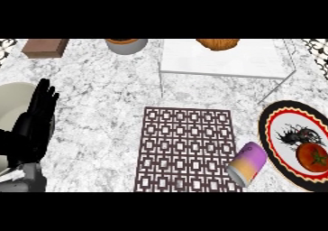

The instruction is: Pick the croissant from the placemat and place it in the tiered shelf

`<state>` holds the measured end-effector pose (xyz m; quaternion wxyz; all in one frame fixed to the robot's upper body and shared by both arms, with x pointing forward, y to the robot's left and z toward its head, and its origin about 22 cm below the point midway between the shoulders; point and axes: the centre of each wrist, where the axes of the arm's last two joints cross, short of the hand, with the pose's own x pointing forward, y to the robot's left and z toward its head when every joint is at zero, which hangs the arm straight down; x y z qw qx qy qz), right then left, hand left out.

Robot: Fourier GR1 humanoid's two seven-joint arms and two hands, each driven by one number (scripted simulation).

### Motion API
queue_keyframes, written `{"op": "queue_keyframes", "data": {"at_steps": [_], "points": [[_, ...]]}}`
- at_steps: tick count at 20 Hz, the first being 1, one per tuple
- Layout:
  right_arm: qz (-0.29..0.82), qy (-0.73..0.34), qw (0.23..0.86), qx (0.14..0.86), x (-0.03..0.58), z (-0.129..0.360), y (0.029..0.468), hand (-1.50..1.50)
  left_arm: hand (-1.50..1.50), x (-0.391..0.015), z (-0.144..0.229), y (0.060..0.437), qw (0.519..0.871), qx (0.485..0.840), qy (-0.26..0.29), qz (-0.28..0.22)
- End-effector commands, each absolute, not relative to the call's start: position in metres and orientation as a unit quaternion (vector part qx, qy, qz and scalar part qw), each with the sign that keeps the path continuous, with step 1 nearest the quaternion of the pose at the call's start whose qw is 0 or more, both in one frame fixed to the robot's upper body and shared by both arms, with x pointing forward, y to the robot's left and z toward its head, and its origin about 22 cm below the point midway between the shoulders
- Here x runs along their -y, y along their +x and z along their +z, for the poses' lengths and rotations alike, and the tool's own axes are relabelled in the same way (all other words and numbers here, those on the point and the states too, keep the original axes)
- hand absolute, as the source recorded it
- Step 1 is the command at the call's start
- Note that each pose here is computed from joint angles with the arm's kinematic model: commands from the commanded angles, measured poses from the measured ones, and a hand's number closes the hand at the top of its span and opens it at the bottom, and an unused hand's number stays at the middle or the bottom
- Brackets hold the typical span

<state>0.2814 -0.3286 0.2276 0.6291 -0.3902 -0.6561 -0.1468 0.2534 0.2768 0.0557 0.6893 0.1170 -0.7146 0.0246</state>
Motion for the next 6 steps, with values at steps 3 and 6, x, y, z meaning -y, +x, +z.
{"op": "queue_keyframes", "data": {"at_steps": [3,6], "points": [[-0.127,-0.383,0.627,0.666,0.363,0.233,0.234,-1.50,0.00,-0.256,0.072,0.254,0.691,0.714,0.109,0.021],[-0.135,-0.372,0.623,0.675,0.364,0.232,0.214,-1.50,0.00,-0.279,0.054,0.259,0.686,0.718,0.113,0.025]]}}
